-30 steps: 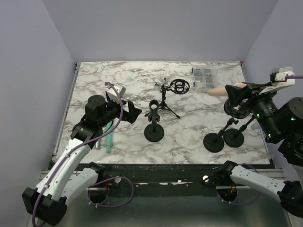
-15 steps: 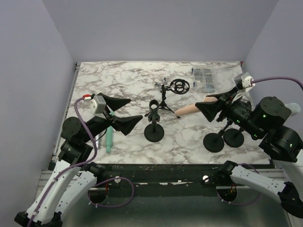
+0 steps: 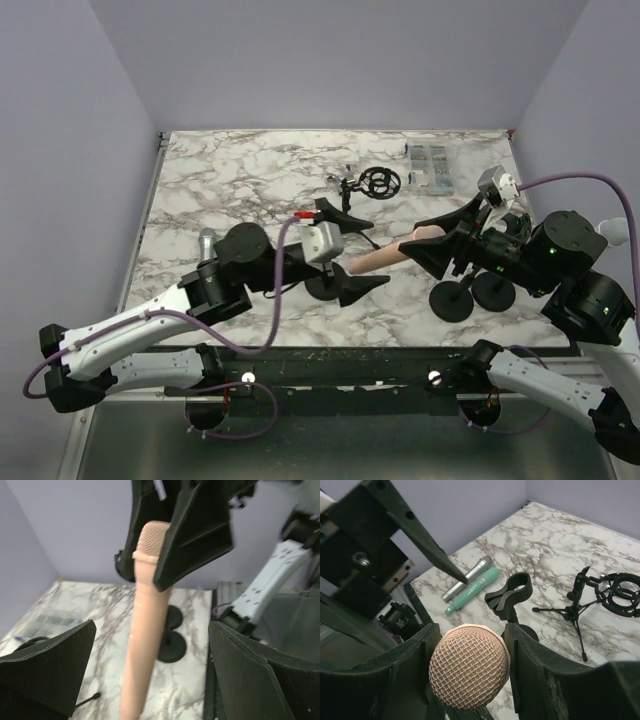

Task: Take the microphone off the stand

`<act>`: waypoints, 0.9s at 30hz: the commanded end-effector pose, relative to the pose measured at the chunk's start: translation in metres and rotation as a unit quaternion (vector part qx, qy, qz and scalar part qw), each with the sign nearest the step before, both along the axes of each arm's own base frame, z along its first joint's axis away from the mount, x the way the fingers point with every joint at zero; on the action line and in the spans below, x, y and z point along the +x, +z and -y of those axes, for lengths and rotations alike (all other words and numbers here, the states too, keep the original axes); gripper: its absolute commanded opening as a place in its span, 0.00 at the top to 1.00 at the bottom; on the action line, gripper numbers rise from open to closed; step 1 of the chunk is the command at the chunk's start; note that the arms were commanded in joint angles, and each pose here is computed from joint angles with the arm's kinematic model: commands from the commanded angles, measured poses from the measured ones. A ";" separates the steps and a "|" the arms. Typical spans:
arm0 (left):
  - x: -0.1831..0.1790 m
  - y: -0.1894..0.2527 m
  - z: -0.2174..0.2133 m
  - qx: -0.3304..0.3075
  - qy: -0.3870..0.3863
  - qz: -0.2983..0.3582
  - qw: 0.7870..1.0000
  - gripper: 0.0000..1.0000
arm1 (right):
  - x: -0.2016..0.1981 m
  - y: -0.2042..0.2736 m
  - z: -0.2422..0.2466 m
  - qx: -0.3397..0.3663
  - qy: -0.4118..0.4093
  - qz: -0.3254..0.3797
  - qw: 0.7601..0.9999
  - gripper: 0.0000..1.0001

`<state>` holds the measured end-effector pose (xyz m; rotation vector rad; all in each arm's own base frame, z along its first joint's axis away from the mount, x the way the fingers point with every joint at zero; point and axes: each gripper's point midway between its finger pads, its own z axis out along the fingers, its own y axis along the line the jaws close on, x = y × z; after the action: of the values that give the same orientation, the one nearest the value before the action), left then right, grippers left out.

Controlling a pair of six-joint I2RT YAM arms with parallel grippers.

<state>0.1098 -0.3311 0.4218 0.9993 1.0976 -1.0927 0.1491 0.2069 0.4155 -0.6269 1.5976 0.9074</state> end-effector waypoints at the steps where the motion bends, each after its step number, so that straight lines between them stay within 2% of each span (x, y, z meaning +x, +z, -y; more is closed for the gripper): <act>1: 0.044 -0.017 0.016 0.060 0.119 0.067 0.989 0.02 | -0.014 0.005 -0.005 0.019 0.036 0.005 0.999 0.99; 5: 0.056 -0.030 0.032 0.089 0.139 0.062 0.984 0.02 | -0.016 0.003 -0.004 0.019 0.040 0.006 0.999 0.99; 10: 0.054 -0.044 0.045 0.104 0.123 0.047 0.986 0.10 | -0.017 0.005 0.000 0.020 0.034 0.012 0.999 0.99; 15: 0.049 -0.046 0.051 0.103 0.107 0.039 0.988 0.31 | -0.015 0.001 0.000 0.012 0.029 0.010 0.999 0.98; 20: 0.038 -0.053 0.052 0.120 0.079 0.027 0.989 0.65 | -0.013 0.004 0.004 0.017 0.020 0.019 0.999 0.89; 22: 0.032 -0.053 0.050 0.125 0.068 0.022 0.990 0.80 | -0.012 0.007 0.006 0.019 0.013 0.023 0.999 0.80; 23: 0.029 -0.054 0.049 0.126 0.062 0.018 0.990 0.87 | -0.011 0.007 0.007 0.021 0.008 0.025 0.999 0.71; 25: 0.023 -0.055 0.045 0.128 0.051 0.008 0.990 1.00 | -0.008 0.009 0.011 0.024 -0.006 0.029 0.999 0.48; 27: 0.016 -0.056 0.039 0.130 0.040 -0.005 0.991 1.00 | -0.005 0.012 0.017 0.029 -0.026 0.034 0.999 0.20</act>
<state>0.1350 -0.3862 0.3513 1.1709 1.2682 -0.8427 0.1410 0.2043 0.4150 -0.6321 1.5647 0.9341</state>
